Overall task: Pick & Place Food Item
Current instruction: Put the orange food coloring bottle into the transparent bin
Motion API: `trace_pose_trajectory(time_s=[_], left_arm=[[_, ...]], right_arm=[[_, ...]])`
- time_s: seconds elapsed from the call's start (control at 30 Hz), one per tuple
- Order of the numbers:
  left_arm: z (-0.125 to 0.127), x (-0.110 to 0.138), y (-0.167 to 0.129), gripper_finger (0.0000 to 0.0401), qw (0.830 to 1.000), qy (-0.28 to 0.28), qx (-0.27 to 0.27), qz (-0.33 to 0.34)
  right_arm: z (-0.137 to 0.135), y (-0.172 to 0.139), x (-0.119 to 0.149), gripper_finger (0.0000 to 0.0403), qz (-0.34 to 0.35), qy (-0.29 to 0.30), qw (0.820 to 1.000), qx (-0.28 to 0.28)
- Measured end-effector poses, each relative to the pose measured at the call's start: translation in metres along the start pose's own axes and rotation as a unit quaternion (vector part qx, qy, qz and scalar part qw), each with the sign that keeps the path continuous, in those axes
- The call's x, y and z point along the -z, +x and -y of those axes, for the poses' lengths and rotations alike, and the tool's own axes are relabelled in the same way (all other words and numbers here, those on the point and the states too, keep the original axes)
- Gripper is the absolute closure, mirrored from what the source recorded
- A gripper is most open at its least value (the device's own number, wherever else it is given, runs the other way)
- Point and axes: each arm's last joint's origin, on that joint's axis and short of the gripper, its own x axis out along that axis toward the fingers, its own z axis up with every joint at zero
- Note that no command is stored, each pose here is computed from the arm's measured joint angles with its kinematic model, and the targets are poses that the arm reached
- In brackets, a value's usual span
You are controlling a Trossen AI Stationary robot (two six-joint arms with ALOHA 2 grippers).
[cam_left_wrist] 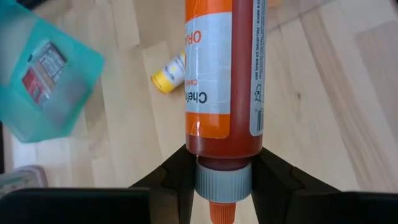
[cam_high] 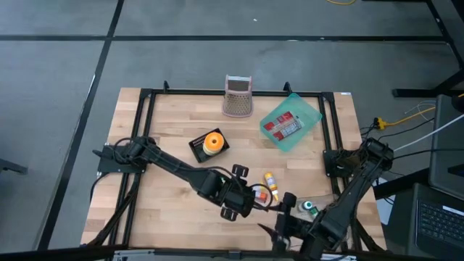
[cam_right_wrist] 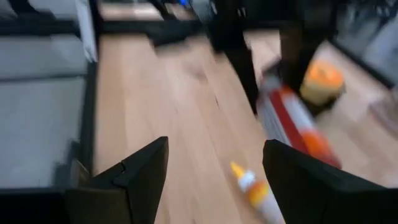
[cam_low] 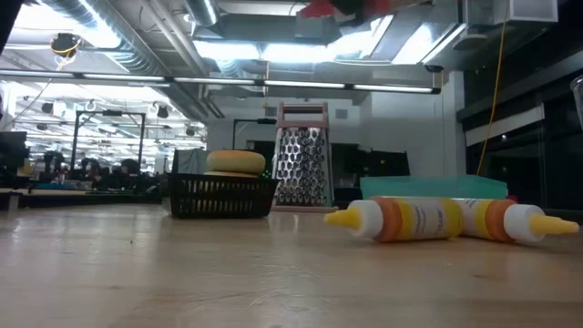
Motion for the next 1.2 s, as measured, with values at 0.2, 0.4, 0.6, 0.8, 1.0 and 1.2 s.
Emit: trace_pose_trajectory(time_s=[0.2,0.4,0.6,0.8,1.0,1.2], left_arm=[[-0.003,-0.002,0.007,0.0291,1.000,-0.014,-0.003,0.003],[0.001,-0.014,0.052,0.0291,0.998,-0.014,0.029,0.046],[0.004,-0.031,0.095,0.0291,0.994,-0.010,0.058,0.093],[-0.006,-0.053,0.100,0.0291,0.988,-0.008,0.067,0.139],[-0.020,-0.068,0.088,0.0291,0.977,-0.018,0.086,0.195],[-0.020,-0.078,0.086,0.0262,0.957,-0.019,0.140,0.255]], right_arm=[[-0.026,-0.048,-0.031,0.0144,0.100,-0.041,0.993,-0.046],[-0.045,-0.115,-0.045,0.0144,0.198,-0.076,0.976,-0.049],[-0.045,-0.152,-0.030,0.0144,0.235,-0.078,0.969,0.005],[-0.045,-0.159,-0.027,0.0144,0.240,-0.079,0.968,0.008],[-0.046,-0.156,-0.028,0.0144,0.236,-0.082,0.968,0.000],[-0.045,-0.155,-0.028,0.0144,0.235,-0.085,0.968,0.003]])
